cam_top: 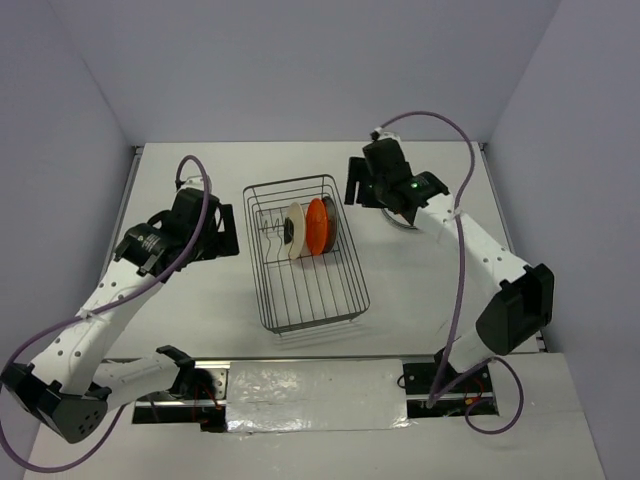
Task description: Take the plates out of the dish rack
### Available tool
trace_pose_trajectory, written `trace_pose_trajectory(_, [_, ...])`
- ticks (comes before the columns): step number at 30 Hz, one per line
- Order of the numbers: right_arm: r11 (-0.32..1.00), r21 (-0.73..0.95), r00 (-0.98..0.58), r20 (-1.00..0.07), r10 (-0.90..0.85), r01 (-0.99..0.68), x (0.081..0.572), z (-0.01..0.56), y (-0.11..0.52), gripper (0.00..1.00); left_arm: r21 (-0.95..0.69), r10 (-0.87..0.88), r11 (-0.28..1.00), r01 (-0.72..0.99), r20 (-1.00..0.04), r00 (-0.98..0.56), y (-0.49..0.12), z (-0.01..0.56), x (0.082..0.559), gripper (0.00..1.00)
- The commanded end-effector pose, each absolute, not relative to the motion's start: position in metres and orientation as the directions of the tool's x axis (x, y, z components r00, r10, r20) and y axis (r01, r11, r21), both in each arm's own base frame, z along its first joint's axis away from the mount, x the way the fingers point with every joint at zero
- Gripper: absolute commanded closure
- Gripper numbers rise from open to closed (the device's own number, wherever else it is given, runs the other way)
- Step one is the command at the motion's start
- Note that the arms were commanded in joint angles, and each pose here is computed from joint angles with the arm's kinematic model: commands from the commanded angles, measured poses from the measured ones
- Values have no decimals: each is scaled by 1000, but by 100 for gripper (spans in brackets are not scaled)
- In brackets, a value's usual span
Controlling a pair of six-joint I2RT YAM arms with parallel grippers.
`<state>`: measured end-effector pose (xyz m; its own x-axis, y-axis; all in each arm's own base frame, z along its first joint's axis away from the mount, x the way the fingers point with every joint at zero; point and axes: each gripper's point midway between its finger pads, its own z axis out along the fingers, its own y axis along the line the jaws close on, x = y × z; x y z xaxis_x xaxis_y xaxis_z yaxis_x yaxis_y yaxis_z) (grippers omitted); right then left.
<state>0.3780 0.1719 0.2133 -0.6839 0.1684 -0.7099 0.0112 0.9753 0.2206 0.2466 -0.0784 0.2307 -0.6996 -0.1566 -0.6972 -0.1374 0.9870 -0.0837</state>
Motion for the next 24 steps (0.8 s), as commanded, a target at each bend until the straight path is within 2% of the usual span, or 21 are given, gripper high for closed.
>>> trace_pose_trajectory(1, [987,115,-647,-762,15,-113,365,234,208,33,-87,-200,976,-198,-712,-673,-72,236,251,1])
trace_pose_trajectory(3, [993,46,-672,-740,-38,-107,368,218,220,48,-96,-194,979,-180,-711,-675,-76,234,252,1])
trace_pose_trajectory(5, [992,8,-679,-730,-78,-124,366,219,235,50,-106,-193,980,-169,-710,-677,-79,234,253,0])
trace_pose_trajectory(13, [988,-125,-710,-688,-153,-91,381,189,246,53,-51,-148,986,-158,-706,-693,-69,227,245,1])
trace_pose_trajectory(21, [985,-129,-722,-669,-173,-116,381,173,249,54,-37,-127,989,-143,-704,-699,-66,219,238,0])
trace_pose_trajectory(24, [987,-73,-719,-678,-153,-141,377,178,258,54,-33,-120,990,-136,-695,-709,-66,216,238,0])
